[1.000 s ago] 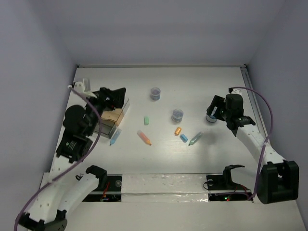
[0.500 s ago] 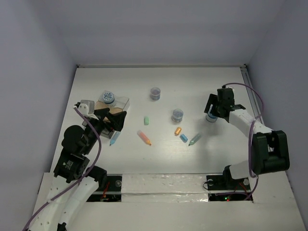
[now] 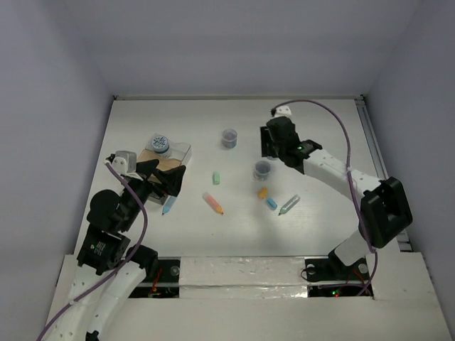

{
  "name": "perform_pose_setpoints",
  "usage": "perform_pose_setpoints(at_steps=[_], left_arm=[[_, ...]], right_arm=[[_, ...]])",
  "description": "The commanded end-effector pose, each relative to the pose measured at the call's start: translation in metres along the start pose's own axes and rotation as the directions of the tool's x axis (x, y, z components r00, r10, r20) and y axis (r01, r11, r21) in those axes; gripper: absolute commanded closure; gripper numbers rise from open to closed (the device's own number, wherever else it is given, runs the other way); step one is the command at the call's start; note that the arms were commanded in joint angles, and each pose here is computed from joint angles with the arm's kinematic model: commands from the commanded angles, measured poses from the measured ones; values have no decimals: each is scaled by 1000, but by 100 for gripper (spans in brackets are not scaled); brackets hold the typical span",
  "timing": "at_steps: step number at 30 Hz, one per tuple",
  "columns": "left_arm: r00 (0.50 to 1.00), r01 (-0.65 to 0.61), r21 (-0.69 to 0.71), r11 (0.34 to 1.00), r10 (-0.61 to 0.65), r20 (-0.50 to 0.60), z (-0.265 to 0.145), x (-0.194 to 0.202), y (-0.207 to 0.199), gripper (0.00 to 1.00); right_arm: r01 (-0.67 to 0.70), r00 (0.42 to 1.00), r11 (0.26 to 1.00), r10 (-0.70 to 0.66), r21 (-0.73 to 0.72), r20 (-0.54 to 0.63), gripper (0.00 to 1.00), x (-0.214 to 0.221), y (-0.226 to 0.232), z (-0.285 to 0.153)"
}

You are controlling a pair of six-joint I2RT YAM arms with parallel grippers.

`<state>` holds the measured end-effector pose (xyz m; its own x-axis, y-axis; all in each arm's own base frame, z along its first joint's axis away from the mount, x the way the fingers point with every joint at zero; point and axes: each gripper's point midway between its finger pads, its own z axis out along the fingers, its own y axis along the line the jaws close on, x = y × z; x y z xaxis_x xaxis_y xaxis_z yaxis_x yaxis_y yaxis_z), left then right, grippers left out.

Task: Sort the stationery into containers
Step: Pick up the stationery from the center of the board, then place the stationery in the storage box.

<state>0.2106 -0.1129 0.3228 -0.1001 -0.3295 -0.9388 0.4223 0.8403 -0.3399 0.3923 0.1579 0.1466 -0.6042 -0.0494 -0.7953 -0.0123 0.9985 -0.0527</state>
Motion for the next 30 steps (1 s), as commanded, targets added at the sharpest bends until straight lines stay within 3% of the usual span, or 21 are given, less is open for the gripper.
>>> perform_pose_setpoints(at_steps=[1,2,5,7,8,14,20,30], left_arm=[[998,-13,-10,1000,13,69,-2,-18,1,1],[997,-11,-13,1000,12,72,-2,-18,1,1],[997,-11,-29,1000,13,80,-3,-21,4,1],[995,-6,-62,998,12,96,-5,-24,10,1],[996,-1,-81,997,9,93,-5,-23,14,1],[992,16,-148,989,3,124,-10,-28,26,1],[991,16,-155,988,4,130,-11,-29,27,1],[992,14,-142,990,4,127,-11,-28,25,1]], right_arm=[[18,967,987,24,-163,252,48,-93,67,-43],[28,950,970,49,-241,308,48,-115,95,-59],[71,944,904,76,-422,321,48,-132,157,-65],[96,960,849,60,-519,275,48,-118,201,-56],[97,951,825,88,-556,297,48,-131,217,-62],[122,963,710,84,-694,255,48,-119,298,-46],[153,961,643,80,-751,264,48,-122,342,-47],[170,969,647,27,-744,245,48,-94,366,-22]])
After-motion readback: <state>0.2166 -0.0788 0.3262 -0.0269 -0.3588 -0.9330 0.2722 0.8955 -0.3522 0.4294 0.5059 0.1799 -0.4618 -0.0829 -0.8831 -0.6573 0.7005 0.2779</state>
